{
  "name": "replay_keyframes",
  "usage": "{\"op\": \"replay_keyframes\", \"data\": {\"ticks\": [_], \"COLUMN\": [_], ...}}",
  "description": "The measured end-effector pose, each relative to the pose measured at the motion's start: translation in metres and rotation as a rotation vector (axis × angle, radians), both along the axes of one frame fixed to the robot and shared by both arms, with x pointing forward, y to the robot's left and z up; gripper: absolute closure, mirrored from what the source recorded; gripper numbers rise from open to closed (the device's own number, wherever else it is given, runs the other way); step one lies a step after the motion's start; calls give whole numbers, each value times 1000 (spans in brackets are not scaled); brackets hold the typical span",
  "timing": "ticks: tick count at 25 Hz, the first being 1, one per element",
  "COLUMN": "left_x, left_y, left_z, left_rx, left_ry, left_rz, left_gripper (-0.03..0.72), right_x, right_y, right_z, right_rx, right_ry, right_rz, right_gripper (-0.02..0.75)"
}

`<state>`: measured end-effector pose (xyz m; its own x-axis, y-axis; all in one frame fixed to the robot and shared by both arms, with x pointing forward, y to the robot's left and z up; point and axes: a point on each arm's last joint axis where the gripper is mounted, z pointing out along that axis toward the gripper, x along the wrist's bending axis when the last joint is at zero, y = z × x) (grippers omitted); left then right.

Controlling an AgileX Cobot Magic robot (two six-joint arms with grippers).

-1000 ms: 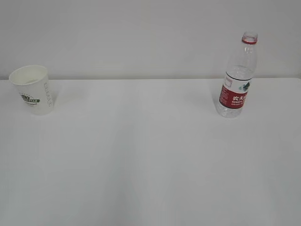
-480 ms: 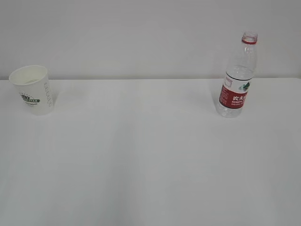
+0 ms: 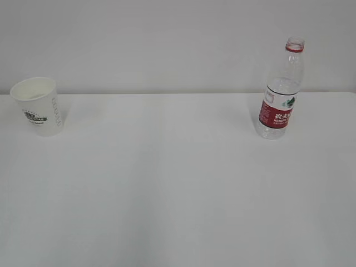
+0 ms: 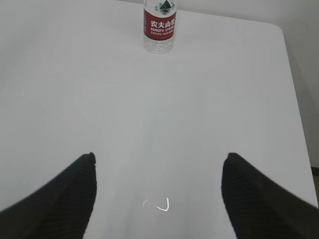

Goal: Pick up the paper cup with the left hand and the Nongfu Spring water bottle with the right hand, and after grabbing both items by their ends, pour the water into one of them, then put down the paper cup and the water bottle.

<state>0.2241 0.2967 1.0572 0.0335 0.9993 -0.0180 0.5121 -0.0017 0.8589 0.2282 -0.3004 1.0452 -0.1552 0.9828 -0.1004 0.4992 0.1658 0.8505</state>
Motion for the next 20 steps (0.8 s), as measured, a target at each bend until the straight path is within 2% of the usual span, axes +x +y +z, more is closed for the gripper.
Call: {"op": "replay_keyframes", "data": {"ticks": [13,20], "left_x": [1,1], "left_y": [0,0], "left_z": [2,2], "left_rx": [0,0], "left_ry": [-23,-23], "left_rz": [17,42], "left_gripper": [276,296], "right_x": [0,0], "right_y": [0,0], "right_z": [0,0], "right_rx": [0,0], "right_ry": [0,0], "right_rz": [0,-44], "right_gripper": [150,150]}}
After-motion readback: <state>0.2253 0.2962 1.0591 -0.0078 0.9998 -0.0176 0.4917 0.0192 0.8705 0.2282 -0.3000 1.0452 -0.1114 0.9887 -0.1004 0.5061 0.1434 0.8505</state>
